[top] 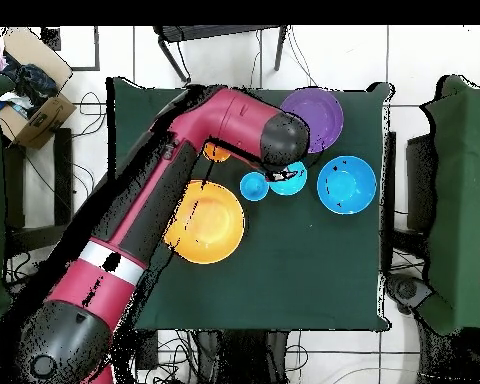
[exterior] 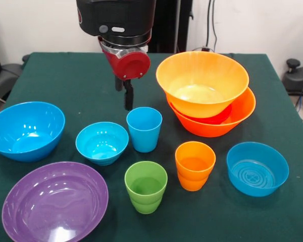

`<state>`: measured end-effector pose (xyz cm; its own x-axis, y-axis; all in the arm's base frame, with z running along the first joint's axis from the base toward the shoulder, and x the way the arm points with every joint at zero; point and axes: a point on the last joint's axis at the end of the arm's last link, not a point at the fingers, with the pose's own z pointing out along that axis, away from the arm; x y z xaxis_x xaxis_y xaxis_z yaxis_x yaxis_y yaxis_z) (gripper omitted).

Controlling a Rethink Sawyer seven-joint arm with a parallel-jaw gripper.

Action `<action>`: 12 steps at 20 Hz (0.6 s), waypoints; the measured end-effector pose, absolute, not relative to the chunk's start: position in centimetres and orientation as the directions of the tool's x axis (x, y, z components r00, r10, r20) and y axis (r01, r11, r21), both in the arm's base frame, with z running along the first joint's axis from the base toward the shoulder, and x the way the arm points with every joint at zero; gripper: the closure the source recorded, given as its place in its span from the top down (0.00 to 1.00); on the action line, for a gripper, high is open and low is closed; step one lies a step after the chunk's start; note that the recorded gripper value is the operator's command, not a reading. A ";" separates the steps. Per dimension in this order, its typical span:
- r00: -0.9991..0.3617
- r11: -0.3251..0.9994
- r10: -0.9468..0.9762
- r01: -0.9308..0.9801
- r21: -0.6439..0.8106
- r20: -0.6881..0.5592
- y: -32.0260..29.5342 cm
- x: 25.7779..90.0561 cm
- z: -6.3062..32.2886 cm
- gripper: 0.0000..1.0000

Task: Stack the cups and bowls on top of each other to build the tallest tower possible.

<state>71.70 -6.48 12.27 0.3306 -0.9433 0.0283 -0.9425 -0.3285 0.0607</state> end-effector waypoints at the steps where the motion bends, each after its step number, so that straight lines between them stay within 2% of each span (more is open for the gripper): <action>1: 0.328 -0.326 -0.944 -0.944 0.061 0.028 -6.7 71.7 12.3 1.00; 12: 0.251 -0.251 -0.968 -0.967 0.043 -0.010 -11.3 71.1 10.8 1.00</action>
<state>71.08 -11.25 10.77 0.2512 -0.9679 -0.0100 -0.9669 -0.2514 0.0433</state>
